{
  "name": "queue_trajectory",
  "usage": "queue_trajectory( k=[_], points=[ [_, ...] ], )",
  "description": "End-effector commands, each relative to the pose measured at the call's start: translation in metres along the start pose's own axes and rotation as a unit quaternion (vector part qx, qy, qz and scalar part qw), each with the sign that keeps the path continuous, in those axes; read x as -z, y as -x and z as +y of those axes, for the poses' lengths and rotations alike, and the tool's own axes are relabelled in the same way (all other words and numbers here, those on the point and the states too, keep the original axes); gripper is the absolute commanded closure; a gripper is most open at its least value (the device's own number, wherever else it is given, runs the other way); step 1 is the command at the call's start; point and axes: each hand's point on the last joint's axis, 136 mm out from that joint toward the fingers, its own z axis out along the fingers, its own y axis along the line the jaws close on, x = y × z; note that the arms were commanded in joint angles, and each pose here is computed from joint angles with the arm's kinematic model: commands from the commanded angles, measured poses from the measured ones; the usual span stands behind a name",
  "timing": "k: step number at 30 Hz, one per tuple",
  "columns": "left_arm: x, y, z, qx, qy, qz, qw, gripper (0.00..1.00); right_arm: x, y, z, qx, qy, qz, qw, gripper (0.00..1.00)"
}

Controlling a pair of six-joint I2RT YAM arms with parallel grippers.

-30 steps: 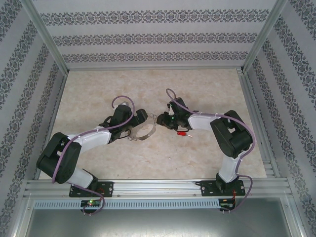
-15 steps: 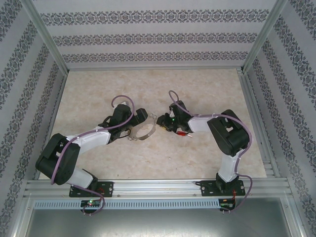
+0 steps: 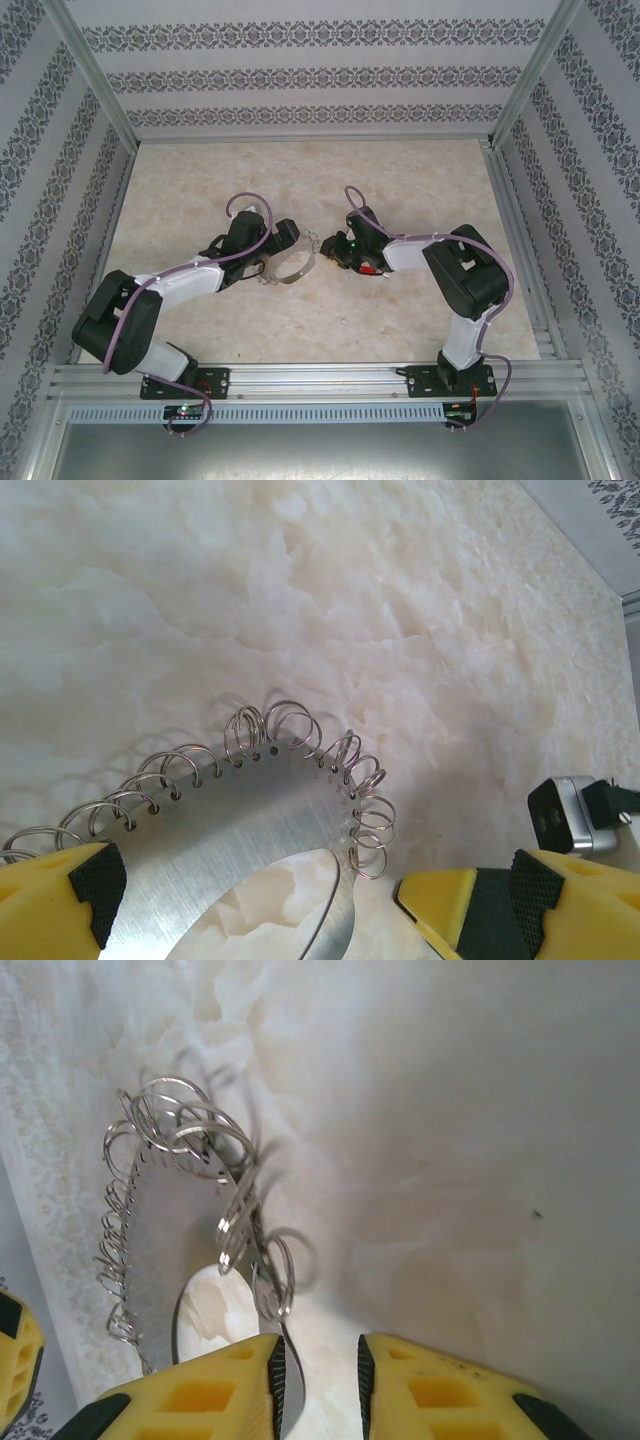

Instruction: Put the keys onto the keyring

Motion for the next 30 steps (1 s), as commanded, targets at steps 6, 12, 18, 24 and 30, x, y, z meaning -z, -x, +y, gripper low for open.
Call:
queue_trajectory(
  k=[6, 12, 18, 24, 30],
  points=[
    [0.008, 0.016, -0.014, -0.009, -0.025, -0.024, 0.999, 0.00, -0.020, 0.007, -0.002, -0.010, -0.007, -0.008, 1.000, 0.71],
    [0.009, 0.016, -0.013, -0.010, -0.023, -0.025, 0.999, 0.00, -0.024, 0.009, 0.003, -0.011, -0.002, -0.006, 1.000, 0.73],
    [0.010, 0.017, -0.012, -0.011, -0.022, -0.028, 0.999, 0.00, -0.027, 0.009, 0.010, -0.007, 0.004, -0.001, 1.000, 0.81],
    [0.013, 0.017, -0.012, -0.010, -0.022, -0.030, 0.999, 0.00, -0.024, 0.005, 0.011, -0.002, 0.010, 0.006, 1.000, 0.96],
    [0.016, 0.018, -0.014, -0.013, -0.025, -0.031, 0.999, 0.00, -0.012, -0.010, 0.020, 0.008, 0.034, 0.040, 0.999, 1.00]
  ],
)
